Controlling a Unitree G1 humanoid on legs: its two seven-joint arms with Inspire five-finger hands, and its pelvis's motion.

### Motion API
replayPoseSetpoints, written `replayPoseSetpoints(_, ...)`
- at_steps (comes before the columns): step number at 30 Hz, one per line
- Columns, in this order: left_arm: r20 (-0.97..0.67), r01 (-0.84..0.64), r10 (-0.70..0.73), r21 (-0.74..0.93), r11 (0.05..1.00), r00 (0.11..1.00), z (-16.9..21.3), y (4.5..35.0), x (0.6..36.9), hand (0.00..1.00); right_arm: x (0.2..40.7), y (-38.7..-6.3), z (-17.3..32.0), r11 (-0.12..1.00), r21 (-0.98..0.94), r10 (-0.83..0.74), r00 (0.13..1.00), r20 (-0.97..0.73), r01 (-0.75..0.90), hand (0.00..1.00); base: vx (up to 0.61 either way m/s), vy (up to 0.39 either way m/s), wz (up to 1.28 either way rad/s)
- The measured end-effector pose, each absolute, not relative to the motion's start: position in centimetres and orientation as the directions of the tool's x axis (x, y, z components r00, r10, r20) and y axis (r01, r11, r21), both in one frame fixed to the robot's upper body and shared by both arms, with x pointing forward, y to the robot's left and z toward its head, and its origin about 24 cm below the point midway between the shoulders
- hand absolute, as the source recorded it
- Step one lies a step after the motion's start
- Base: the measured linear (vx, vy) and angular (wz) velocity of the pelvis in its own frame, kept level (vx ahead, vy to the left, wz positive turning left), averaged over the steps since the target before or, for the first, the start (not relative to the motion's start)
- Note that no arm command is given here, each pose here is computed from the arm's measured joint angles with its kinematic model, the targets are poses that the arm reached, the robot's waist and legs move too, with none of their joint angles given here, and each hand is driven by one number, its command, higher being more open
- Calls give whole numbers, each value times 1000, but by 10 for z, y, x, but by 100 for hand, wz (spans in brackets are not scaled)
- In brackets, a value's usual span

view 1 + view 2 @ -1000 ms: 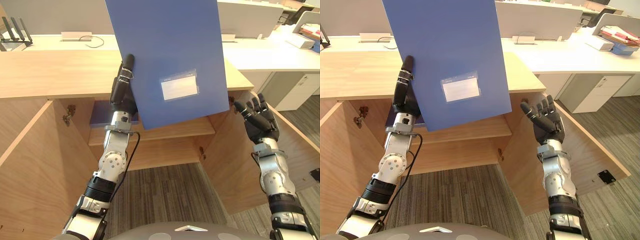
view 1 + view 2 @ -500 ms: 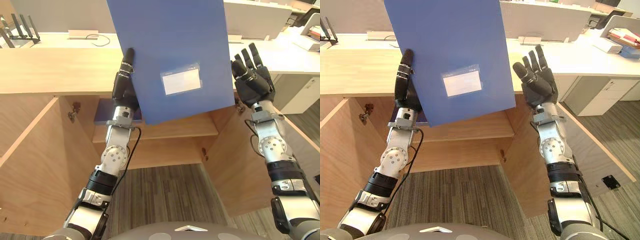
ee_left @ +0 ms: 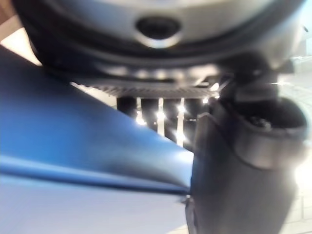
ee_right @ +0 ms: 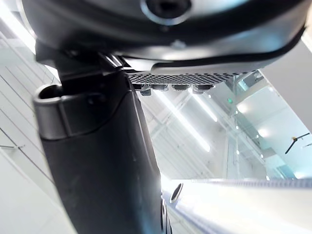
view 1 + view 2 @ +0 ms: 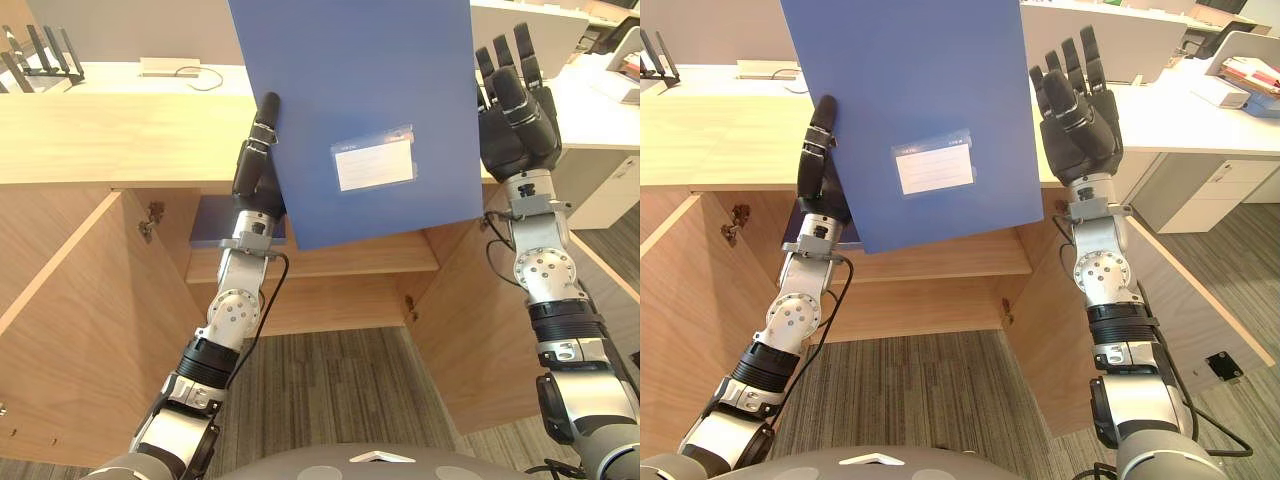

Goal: Walk over to the cabinet, pick up the folder, carry it to the office cabinet, place the folder inside the office cabinet, then close the office cabinet door

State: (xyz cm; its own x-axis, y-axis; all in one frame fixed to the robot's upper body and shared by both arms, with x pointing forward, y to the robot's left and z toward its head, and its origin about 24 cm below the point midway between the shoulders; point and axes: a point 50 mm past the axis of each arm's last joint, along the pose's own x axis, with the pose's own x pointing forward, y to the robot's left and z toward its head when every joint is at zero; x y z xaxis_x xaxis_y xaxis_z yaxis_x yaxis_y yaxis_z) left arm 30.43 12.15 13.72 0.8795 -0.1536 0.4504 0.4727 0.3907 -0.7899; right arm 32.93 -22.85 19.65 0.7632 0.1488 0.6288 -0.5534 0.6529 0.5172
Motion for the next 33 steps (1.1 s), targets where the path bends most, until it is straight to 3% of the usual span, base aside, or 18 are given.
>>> replayPoseSetpoints(5, 444, 468, -154, -796, 385, 883, 135, 119, 305, 0, 329, -221, 209, 632, 487, 159, 715, 681, -603, 100, 0, 0, 0)
replayPoseSetpoints(21, 416, 440, -150, -813, 382, 897, 126, 117, 307, 0, 326, -233, 212, 634, 508, 62, 692, 719, -584, 100, 0, 0, 0)
replayPoseSetpoints(33, 454, 483, -169, -787, 385, 875, 131, 117, 306, 0, 332, -202, 199, 662, 406, 322, 728, 606, -630, 100, 0, 0, 0)
